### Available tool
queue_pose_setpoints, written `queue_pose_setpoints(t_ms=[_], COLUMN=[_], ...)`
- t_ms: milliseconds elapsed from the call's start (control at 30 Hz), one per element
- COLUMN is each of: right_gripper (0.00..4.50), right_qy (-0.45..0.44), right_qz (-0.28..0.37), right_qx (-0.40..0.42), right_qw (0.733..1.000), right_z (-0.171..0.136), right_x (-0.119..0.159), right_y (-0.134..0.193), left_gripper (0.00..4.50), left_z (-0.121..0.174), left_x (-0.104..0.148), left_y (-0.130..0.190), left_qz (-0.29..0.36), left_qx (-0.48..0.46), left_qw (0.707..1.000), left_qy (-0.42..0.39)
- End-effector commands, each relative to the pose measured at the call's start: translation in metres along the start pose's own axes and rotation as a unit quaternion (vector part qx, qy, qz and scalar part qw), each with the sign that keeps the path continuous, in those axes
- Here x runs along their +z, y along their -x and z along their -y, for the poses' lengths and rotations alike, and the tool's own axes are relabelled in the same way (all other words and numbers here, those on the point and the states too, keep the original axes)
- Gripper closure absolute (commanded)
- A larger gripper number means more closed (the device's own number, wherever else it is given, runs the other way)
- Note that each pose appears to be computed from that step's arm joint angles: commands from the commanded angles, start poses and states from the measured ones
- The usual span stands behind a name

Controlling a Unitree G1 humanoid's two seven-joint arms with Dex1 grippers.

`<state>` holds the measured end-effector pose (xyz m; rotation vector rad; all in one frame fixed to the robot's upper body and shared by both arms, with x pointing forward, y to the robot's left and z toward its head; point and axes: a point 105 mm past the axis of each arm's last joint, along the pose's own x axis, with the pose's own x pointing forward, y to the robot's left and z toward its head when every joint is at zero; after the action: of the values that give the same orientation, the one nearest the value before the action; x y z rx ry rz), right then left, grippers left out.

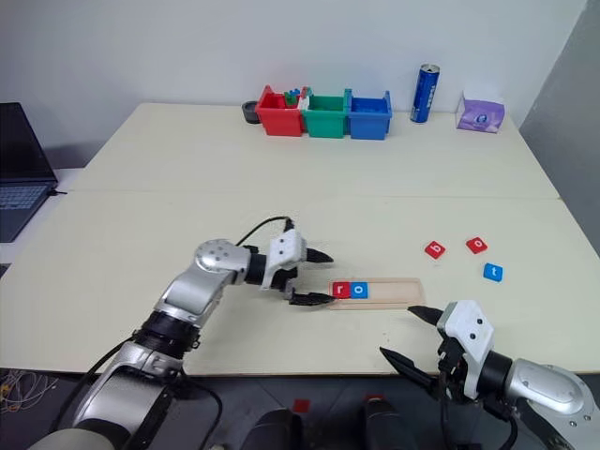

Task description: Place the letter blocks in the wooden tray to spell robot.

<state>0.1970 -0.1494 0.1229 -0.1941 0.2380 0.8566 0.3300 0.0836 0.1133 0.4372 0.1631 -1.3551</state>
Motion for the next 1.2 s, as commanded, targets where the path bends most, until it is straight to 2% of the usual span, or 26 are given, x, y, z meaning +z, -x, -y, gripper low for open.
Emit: queue_pose_setpoints(t_ms=[33, 233, 333, 533, 900, 1200], right_gripper=[0.00, 0.00, 0.00, 0.00, 0.00, 0.00], right_qy=[0.018, -0.007, -0.004, 0.017, 0.028, 0.013], right_qz=[0.026, 0.017, 0.011, -0.026, -0.046, -0.071], right_qx=[-0.073, -0.211, -0.234, -0.219, -0.168, -0.154], right_qw=[0.997, 0.977, 0.972, 0.975, 0.984, 0.985], right_z=[0.024, 0.070, 0.086, 0.126, 0.171, 0.201], right_x=[0.006, -0.010, -0.012, -0.014, -0.006, -0.011], right_y=[0.003, 0.002, -0.001, -0.009, -0.037, -0.053], left_gripper=[0.05, 0.05, 0.05, 0.05, 0.05, 0.05], left_z=[0.002, 0.019, 0.026, 0.032, 0.035, 0.037], left_x=[0.011, -0.004, -0.004, 0.005, 0.001, 0.004], left_y=[0.023, 0.043, 0.044, 0.042, 0.045, 0.045], left_qz=[0.036, 0.038, 0.045, 0.071, 0.067, 0.068], left_qx=[0.025, 0.054, 0.058, 0.057, 0.058, 0.055], left_qw=[0.999, 0.998, 0.997, 0.996, 0.996, 0.996], left_qy=[-0.010, -0.003, 0.007, 0.018, 0.023, 0.023])
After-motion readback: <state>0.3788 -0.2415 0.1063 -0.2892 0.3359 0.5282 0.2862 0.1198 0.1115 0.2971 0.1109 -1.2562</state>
